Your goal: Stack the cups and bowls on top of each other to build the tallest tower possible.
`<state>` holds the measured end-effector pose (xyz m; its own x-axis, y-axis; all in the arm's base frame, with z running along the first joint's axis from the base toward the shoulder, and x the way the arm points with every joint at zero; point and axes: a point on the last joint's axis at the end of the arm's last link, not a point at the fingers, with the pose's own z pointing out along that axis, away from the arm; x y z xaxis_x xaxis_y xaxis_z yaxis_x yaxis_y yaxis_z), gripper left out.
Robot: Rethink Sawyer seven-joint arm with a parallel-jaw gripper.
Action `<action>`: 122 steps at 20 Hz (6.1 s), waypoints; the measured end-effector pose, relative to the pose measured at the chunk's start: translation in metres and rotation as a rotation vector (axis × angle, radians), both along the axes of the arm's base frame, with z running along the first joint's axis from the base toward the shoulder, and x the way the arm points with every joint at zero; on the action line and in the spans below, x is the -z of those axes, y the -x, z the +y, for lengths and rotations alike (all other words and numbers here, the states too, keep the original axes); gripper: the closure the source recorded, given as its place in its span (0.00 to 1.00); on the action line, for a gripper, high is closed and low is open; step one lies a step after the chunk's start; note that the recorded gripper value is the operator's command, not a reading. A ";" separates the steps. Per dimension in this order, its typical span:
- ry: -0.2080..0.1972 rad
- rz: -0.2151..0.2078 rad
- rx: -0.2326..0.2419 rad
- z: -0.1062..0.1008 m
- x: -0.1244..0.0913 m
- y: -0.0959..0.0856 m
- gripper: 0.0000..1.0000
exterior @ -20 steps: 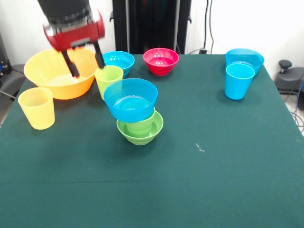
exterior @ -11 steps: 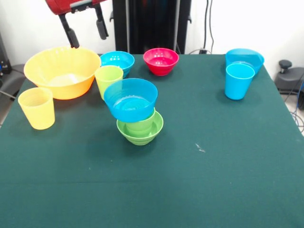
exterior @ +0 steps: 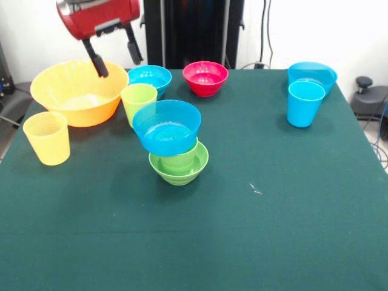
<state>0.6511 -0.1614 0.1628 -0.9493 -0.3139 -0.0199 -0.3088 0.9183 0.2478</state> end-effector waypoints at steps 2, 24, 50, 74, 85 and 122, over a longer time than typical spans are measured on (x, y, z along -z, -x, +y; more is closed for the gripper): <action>-0.020 0.002 0.012 -0.008 0.019 0.005 0.00; -0.129 -0.044 0.016 0.003 0.092 0.020 0.00; -0.127 -0.052 0.002 0.006 0.091 0.018 1.00; -0.146 0.038 -0.001 -0.014 0.072 0.005 1.00; -0.137 -0.016 -0.003 -0.048 0.075 -0.009 1.00; -0.078 -0.139 -0.028 -0.051 0.089 -0.008 1.00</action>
<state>0.6588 -0.2123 0.0736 -0.9265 -0.3326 -0.1761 -0.3704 0.8884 0.2710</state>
